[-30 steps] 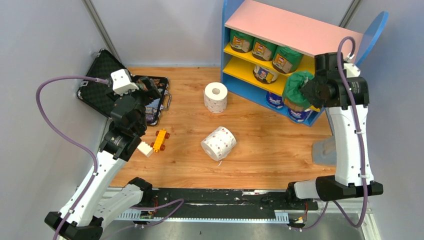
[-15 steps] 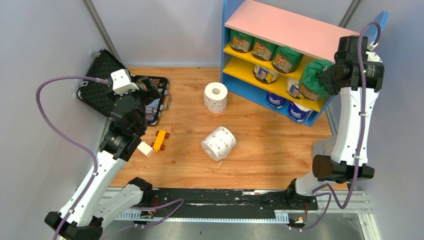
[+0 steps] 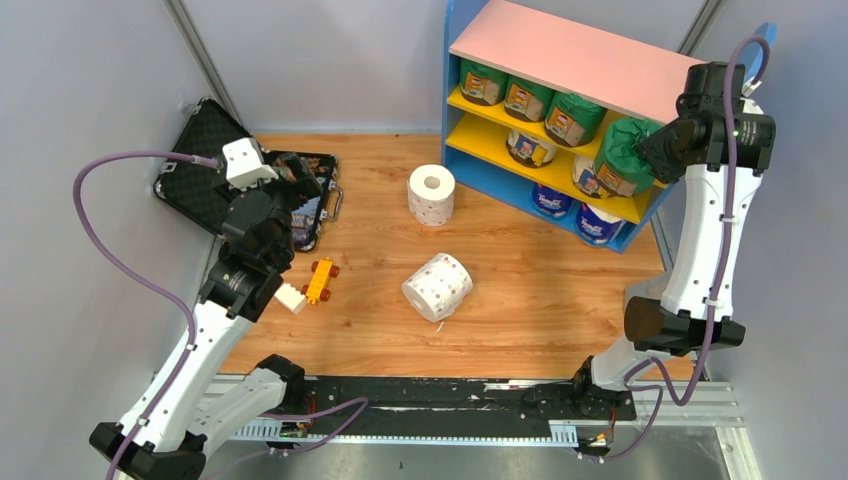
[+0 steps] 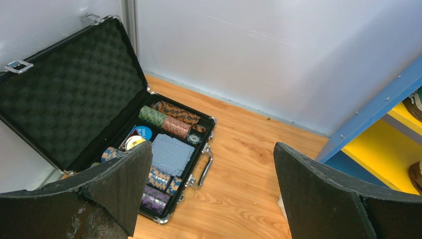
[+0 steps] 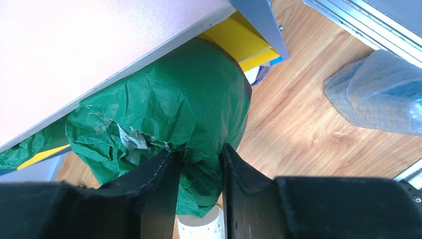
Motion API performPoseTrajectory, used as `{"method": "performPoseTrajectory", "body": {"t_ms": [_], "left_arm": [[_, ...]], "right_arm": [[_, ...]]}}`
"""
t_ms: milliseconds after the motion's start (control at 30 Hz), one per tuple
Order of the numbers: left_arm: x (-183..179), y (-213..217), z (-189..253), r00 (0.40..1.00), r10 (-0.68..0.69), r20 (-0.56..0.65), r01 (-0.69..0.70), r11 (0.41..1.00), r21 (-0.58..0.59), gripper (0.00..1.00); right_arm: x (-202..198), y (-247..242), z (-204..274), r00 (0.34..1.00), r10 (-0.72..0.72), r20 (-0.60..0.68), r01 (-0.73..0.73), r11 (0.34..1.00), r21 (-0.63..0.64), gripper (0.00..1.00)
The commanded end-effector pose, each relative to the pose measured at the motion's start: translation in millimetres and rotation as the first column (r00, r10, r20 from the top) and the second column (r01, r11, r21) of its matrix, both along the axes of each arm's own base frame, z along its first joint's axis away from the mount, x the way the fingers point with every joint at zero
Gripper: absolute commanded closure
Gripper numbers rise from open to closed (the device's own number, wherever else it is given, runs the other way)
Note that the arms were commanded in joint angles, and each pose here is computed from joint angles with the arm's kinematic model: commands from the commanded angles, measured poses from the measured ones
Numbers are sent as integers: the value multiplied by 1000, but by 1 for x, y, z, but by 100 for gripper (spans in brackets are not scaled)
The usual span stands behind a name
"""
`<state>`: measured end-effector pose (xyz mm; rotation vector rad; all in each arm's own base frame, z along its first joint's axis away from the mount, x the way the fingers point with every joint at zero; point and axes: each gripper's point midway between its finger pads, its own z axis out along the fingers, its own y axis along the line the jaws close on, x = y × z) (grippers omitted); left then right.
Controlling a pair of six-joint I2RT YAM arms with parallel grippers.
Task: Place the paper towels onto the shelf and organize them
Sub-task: Pick up the paper towel from the center of the board, then place the paper towel on the shelf.
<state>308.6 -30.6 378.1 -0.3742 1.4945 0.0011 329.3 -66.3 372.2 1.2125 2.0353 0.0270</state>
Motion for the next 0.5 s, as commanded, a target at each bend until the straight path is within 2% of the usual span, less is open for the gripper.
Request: {"method": "performPoseTrajectory", "body": {"t_ms": [0,467], "left_arm": [[1,2,7,999,11,34,-10,1000,-30,1],[3,1,4,1000,13,24,-12,1000,-24,1]], "right_arm": [[22,-7,45,976,-48,213,48,999,5,98],[25,-23,77,899,-217,381,209,976,62,92]]}}
